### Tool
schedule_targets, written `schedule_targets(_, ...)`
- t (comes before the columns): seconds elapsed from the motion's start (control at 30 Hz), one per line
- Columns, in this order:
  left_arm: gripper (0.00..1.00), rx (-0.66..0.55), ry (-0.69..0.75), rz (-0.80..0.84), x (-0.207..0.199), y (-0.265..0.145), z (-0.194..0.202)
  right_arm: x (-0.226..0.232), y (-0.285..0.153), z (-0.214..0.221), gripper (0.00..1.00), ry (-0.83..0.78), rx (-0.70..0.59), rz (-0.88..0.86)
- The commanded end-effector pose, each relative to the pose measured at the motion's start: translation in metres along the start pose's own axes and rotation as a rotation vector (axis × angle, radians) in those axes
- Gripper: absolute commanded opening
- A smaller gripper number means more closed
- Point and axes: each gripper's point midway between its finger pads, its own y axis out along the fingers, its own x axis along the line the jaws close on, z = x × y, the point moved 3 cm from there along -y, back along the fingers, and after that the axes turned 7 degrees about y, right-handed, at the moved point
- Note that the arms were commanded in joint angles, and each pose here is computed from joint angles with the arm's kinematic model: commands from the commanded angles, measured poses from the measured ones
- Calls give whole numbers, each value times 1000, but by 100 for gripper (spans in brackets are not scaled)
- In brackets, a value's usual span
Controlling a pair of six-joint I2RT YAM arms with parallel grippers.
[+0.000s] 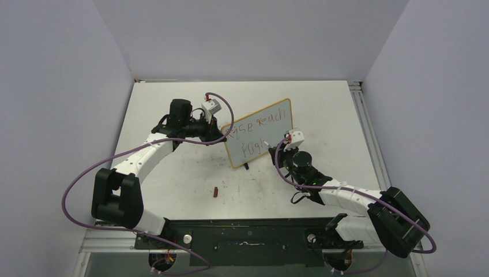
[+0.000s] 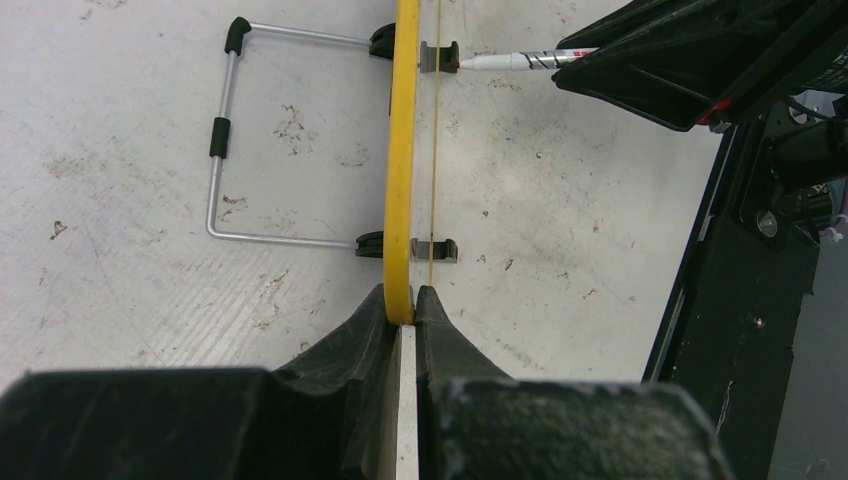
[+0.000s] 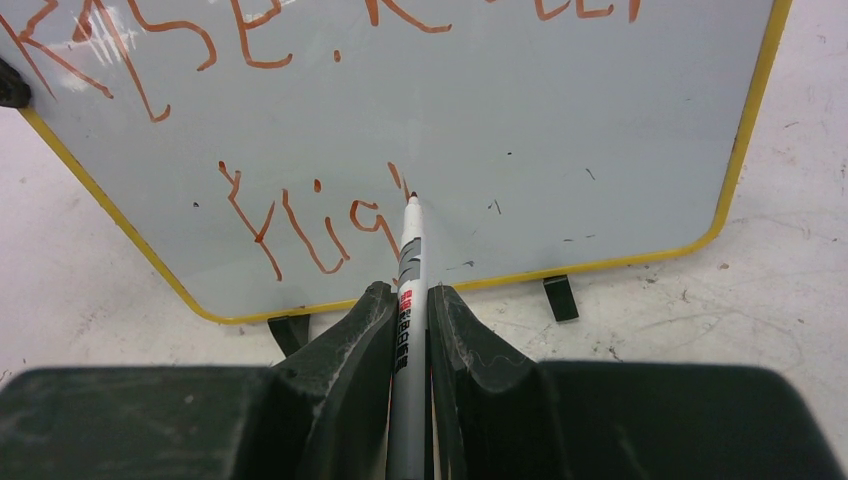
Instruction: Write a sentence on the whiteboard
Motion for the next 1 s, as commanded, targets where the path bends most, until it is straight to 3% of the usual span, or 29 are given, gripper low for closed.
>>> schedule_targets(0.0,0,-8,43,14,-5,-3,-8,1,5,-4,5,17,-25,-4)
schedule_targets(0.97,0,-9,44,14,-5,-3,-8,8,18,-16,5,2,-51,-18)
